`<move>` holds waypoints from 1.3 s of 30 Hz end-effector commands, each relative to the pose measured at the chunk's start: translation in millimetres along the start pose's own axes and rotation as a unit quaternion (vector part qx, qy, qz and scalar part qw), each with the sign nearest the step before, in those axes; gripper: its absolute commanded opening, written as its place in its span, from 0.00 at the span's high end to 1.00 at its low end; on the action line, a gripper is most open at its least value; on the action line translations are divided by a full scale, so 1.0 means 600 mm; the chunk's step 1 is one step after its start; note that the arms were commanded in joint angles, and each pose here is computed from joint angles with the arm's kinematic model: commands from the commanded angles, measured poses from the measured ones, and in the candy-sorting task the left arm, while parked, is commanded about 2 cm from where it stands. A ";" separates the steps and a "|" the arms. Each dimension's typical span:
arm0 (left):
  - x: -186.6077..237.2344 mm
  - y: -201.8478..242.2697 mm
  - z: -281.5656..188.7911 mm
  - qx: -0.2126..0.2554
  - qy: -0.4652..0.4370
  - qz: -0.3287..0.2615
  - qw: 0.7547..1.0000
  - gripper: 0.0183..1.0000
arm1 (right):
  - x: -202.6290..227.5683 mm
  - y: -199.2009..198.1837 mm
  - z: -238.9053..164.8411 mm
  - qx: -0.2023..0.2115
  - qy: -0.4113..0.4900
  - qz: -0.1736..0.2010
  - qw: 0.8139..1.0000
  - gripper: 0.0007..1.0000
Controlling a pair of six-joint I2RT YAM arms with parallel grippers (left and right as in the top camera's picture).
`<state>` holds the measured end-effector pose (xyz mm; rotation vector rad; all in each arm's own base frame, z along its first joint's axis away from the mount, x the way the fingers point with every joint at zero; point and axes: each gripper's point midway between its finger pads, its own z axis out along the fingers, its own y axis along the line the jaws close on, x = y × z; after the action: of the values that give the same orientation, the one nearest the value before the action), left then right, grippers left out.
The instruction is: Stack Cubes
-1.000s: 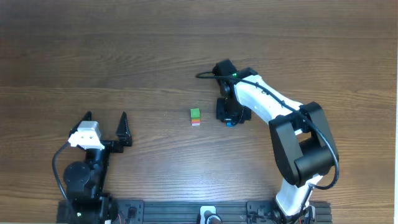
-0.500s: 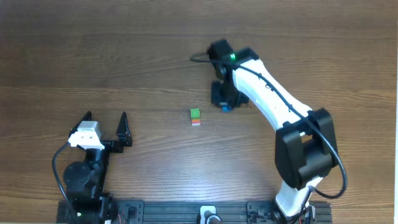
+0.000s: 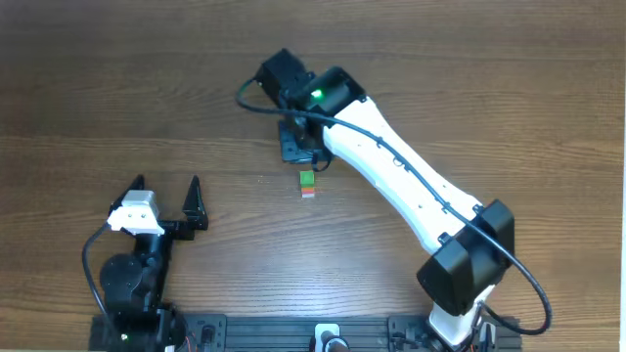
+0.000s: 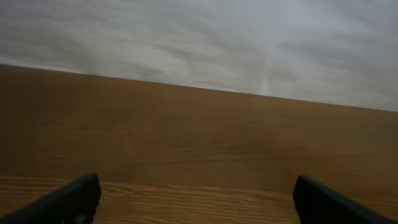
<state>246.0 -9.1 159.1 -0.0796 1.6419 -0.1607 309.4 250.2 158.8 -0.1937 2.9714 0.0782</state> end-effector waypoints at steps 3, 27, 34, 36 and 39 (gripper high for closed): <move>0.003 0.001 0.000 0.001 0.001 0.009 1.000 0.00 | 0.016 0.016 0.032 0.015 0.034 0.017 0.999 0.99; 0.003 0.001 0.000 0.001 0.001 0.009 1.000 0.00 | 0.040 0.015 0.064 0.030 0.080 0.024 0.996 0.99; 0.003 0.001 0.000 0.001 0.001 0.009 1.000 0.00 | 0.039 0.014 0.076 0.031 0.087 0.029 0.995 0.99; 0.003 0.001 0.000 0.001 0.001 0.009 1.000 0.00 | 0.039 0.014 0.077 0.032 0.088 0.030 0.995 0.99; 0.003 0.001 0.000 0.001 0.001 0.009 1.000 0.00 | 0.039 0.012 0.079 0.033 0.089 0.032 0.995 0.99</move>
<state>246.0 -9.1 159.1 -0.0796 1.6419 -0.1607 290.2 256.3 111.4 -0.1281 3.1456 -0.0349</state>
